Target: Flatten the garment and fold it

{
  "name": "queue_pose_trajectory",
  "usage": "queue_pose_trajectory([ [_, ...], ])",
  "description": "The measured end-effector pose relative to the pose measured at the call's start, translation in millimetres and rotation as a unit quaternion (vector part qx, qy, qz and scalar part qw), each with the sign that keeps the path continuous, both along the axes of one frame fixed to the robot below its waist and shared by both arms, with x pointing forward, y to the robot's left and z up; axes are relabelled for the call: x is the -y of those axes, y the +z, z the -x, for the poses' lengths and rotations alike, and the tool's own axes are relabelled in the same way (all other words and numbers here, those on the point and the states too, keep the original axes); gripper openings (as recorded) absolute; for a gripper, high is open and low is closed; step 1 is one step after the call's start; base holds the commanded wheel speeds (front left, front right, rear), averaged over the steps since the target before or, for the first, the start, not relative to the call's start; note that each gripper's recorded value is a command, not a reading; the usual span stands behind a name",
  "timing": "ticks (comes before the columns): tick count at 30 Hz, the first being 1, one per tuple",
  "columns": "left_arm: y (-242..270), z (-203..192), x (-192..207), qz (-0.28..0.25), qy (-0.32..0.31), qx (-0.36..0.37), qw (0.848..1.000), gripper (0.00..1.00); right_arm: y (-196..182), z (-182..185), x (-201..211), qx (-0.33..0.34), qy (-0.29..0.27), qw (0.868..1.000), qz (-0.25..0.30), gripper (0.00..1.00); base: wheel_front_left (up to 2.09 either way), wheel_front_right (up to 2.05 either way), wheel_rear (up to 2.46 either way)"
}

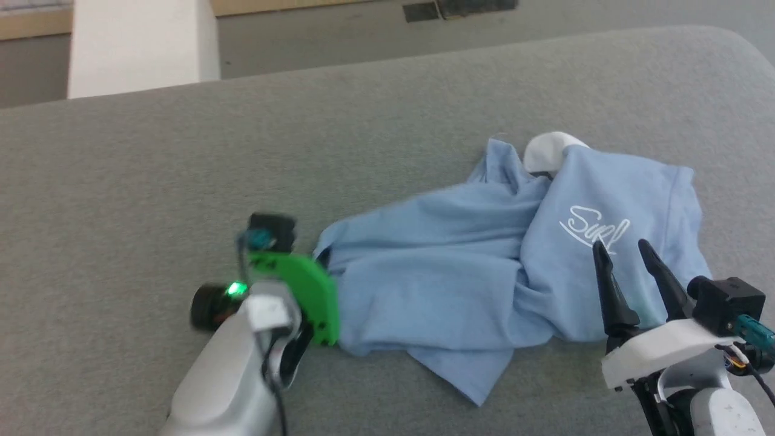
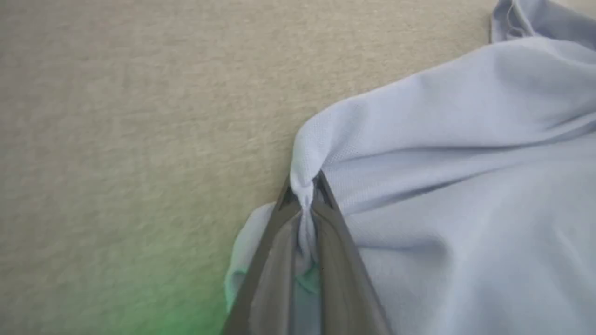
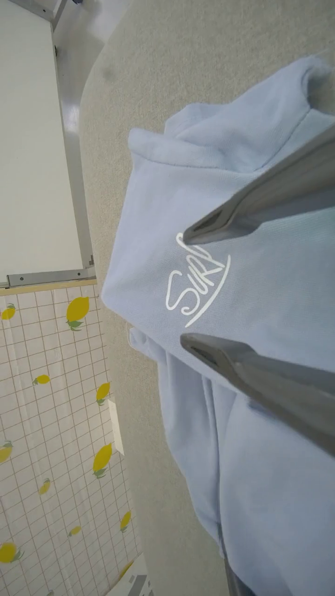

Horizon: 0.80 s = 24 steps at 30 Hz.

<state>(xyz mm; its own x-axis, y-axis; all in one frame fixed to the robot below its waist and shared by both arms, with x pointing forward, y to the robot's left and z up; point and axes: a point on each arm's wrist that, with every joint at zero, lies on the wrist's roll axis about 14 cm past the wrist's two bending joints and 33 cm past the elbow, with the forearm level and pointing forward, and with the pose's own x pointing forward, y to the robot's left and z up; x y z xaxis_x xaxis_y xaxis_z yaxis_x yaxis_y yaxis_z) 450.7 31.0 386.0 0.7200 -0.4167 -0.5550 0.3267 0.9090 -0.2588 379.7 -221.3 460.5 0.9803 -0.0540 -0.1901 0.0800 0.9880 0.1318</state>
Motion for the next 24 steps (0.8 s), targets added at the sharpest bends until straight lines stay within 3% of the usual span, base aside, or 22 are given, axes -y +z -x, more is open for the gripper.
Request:
queue_pose_trajectory([
  [6, -9.0, 76.2, -86.8, -0.009, 0.122, -0.045, 0.991, 0.0, 8.3, -3.6, -26.7, 0.006, 0.041, 0.999, -0.005, 1.0, 0.0, 0.0, 0.0],
  [7, -9.7, 87.3, -93.9, -0.008, 0.133, -0.052, 0.99, 0.45, 10.5, -5.0, -29.7, 0.008, 0.046, 0.999, -0.005, 1.0, 0.0, 0.0, 0.0],
  [8, -8.3, 98.6, -100.5, -0.009, 0.142, -0.055, 0.988, 0.96, 13.1, -6.9, -33.9, 0.011, 0.053, 0.999, -0.005, 1.0, 0.0, 0.0, 0.0],
  [12, 8.0, 119.0, -115.2, -0.004, 0.173, -0.032, 0.984, 1.0, 22.0, -12.9, -50.8, 0.023, 0.079, 0.997, -0.006, 1.0, 0.0, 0.0, 0.0],
  [15, 44.5, 104.7, -115.0, 0.014, 0.184, 0.052, 0.981, 1.0, 29.0, -15.2, -59.1, 0.034, 0.09, 0.995, -0.007, 1.0, 0.0, 0.0, 0.0],
  [20, 113.7, 59.5, -71.3, 0.047, 0.12, 0.199, 0.971, 1.0, 39.1, -13.5, -55.0, 0.05, 0.085, 0.995, -0.006, 1.0, 0.0, 0.0, 0.0],
  [24, 141.1, 30.0, -25.3, 0.061, 0.051, 0.247, 0.966, 1.0, 41.6, -10.1, -46.6, 0.056, 0.072, 0.996, -0.005, 1.0, 0.0, 0.0, 0.0],
])
